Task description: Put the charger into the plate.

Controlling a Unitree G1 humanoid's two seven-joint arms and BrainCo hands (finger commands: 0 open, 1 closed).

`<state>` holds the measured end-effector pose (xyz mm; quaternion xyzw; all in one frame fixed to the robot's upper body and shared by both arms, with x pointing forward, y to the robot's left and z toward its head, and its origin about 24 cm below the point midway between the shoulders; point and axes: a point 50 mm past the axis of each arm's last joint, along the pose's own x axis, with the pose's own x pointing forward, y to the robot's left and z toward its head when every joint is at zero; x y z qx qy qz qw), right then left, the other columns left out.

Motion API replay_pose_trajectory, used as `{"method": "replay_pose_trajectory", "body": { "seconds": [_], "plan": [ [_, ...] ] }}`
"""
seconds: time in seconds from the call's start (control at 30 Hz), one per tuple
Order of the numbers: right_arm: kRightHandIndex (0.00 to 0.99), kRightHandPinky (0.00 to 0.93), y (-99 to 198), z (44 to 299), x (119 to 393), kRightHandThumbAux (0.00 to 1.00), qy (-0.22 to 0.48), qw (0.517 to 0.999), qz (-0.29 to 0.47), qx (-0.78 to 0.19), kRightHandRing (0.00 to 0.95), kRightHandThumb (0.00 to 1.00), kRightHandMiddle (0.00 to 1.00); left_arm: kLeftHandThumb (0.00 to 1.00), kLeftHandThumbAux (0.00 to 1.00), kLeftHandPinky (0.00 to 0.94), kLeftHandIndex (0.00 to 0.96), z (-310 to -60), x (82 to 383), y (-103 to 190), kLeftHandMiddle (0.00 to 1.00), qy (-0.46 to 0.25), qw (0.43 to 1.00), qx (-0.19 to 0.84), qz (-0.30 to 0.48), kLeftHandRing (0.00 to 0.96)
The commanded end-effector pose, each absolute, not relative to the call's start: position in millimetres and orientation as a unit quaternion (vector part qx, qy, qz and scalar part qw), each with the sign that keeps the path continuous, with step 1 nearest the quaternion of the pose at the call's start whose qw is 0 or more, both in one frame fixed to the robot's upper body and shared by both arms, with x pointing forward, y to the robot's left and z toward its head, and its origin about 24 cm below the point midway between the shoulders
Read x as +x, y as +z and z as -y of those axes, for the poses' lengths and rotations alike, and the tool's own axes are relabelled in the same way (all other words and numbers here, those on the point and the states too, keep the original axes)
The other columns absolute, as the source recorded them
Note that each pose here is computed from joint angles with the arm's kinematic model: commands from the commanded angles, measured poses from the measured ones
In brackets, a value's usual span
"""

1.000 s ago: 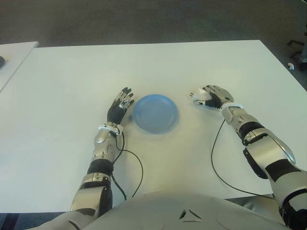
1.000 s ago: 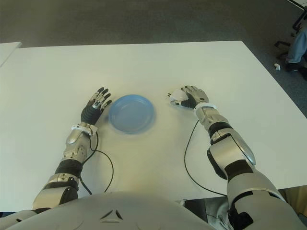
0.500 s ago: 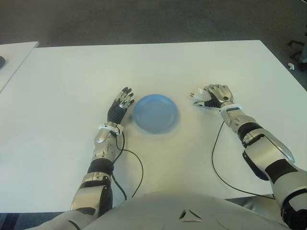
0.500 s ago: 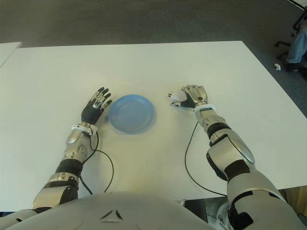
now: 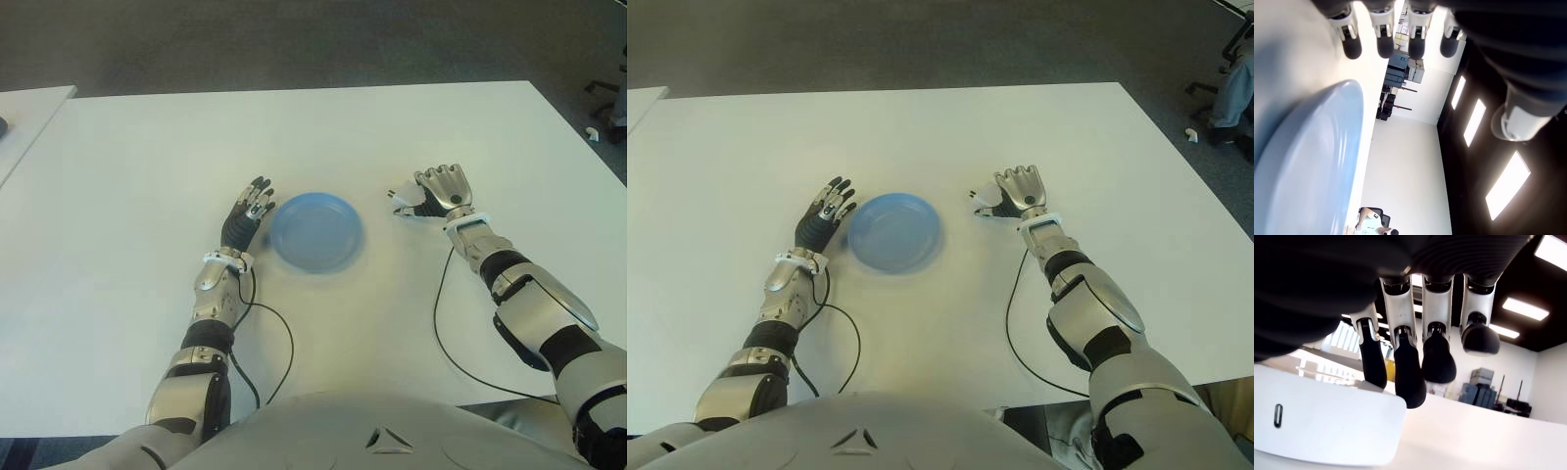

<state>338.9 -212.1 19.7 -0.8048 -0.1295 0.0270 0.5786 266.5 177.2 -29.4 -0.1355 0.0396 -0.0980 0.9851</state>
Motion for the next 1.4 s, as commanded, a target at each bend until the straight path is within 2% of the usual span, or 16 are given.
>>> {"method": "replay_pose_trajectory", "body": {
  "seconds": [0.03, 0.37, 0.63, 0.87, 1.13, 1.4],
  "plan": [
    [0.441, 0.856, 16, 209, 334, 0.705, 0.036, 0.563, 0.145, -0.813, 0.829, 0.735, 0.833, 0.036, 0.524, 0.000, 0.000, -176, 258, -44, 0.080, -0.092, 0.983, -0.141, -0.078, 0.039],
    [0.440, 0.859, 35, 195, 338, 0.707, 0.006, 0.567, 0.207, -0.797, 0.839, 0.732, 0.842, 0.038, 0.526, 0.000, 0.000, -176, 258, -44, 0.069, -0.091, 0.982, -0.146, -0.079, 0.032],
    [0.440, 0.866, 68, 164, 338, 0.708, -0.024, 0.660, 0.252, -0.707, 0.849, 0.730, 0.848, 0.048, 0.536, 0.000, 0.000, -175, 259, -45, 0.067, -0.086, 0.981, -0.150, -0.083, 0.029],
    [0.440, 0.875, 101, 140, 327, 0.709, -0.027, 0.721, 0.279, -0.634, 0.860, 0.732, 0.856, 0.043, 0.538, 0.000, 0.000, -177, 259, -46, 0.077, -0.083, 0.982, -0.146, -0.087, 0.037],
    [0.440, 0.878, 115, 124, 321, 0.708, -0.017, 0.752, 0.289, -0.593, 0.863, 0.735, 0.859, 0.038, 0.528, 0.000, 0.000, -176, 259, -46, 0.084, -0.085, 0.982, -0.145, -0.086, 0.037],
    [0.440, 0.880, 119, 119, 320, 0.708, -0.005, 0.771, 0.285, -0.570, 0.864, 0.736, 0.859, 0.043, 0.519, 0.000, 0.000, -176, 260, -46, 0.083, -0.082, 0.982, -0.148, -0.087, 0.033]
  ]
}}
